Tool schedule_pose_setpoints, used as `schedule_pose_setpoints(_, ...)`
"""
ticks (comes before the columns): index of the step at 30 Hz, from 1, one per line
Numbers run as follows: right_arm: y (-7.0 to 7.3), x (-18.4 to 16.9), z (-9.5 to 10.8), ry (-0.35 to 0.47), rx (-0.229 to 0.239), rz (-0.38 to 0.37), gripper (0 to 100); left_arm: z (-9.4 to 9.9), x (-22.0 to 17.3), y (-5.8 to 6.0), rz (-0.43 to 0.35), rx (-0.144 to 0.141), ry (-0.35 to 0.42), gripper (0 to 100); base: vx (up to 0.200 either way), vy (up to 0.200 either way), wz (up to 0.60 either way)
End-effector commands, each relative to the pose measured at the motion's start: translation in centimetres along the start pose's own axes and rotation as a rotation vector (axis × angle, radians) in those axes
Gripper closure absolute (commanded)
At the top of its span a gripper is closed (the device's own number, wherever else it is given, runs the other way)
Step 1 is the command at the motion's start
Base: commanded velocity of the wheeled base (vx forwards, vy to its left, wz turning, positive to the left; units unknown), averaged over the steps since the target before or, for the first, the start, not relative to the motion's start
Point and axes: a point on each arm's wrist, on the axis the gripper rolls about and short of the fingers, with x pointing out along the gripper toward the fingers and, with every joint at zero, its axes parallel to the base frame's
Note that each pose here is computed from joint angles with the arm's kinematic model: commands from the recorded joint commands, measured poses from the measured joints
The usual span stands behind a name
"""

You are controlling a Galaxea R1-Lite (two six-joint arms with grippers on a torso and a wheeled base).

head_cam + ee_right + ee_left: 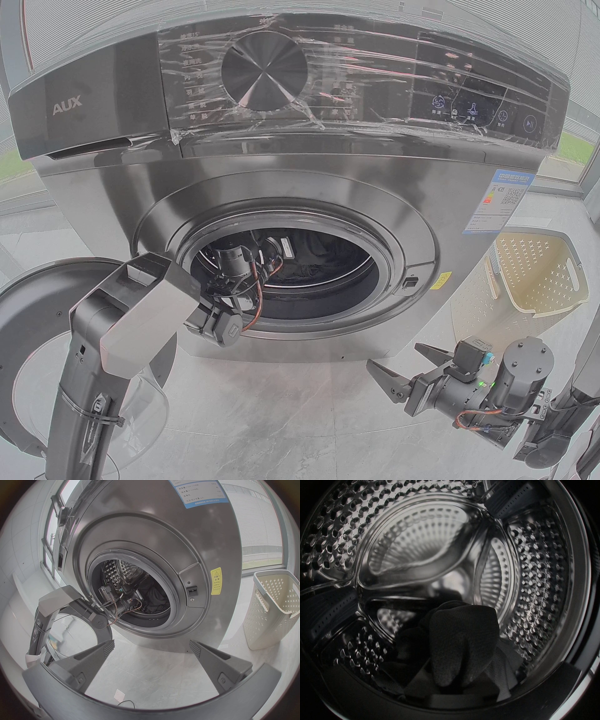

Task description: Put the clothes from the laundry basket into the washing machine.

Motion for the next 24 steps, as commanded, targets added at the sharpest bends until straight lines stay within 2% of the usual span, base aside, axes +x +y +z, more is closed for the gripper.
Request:
schedule_pose_setpoints(1, 0.5, 0.0, 0.0, -0.002, -0.001, 0.018, 0, -0.7, 1.7, 0.5, 0.039, -0.022, -0.072, 100, 0.000, 0.000, 0.00)
schedule_pose_setpoints(5, 0.4, 0.0, 0.0, -0.002, 0.001, 0.017, 0, -0.7, 2.4, 0.8, 0.051, -0.025, -0.100, 100, 0.000, 0.000, 0.00)
schedule_pose_setpoints(8, 0.5, 0.0, 0.0, -0.002, 0.001, 0.018, 0, -1.2, 2.3, 0.5, 0.050, -0.024, -0.080, 100, 0.000, 0.000, 0.00)
schedule_pose_setpoints(12, 0.5, 0.0, -0.1, 0.000, 0.000, 0.018, 0, -0.3, 2.9, -0.3, 0.064, -0.058, -0.125, 100, 0.000, 0.000, 0.00)
schedule_pose_setpoints(18, 0.4, 0.0, -0.1, 0.003, 0.000, 0.017, 0, -0.6, 2.7, 0.2, 0.081, -0.047, -0.105, 100, 0.000, 0.000, 0.00)
schedule_pose_setpoints(19, 0.4, 0.0, -0.1, 0.003, 0.000, 0.017, 0, -0.8, 2.4, 0.1, 0.079, -0.045, -0.092, 0, 0.000, 0.000, 0.00)
schedule_pose_setpoints(22, 0.4, 0.0, -0.1, 0.003, 0.000, 0.017, 0, -0.7, 1.6, -0.2, 0.075, -0.048, -0.056, 0, 0.000, 0.000, 0.00)
schedule_pose_setpoints(23, 0.4, -0.1, -0.1, 0.002, 0.000, 0.015, 0, -0.4, -0.3, -0.7, 0.060, -0.031, 0.010, 0, 0.000, 0.000, 0.00)
schedule_pose_setpoints(24, 0.4, -0.1, -0.1, 0.003, -0.001, 0.015, 0, -0.4, -1.1, -1.0, 0.046, -0.027, 0.039, 0, 0.000, 0.000, 0.00)
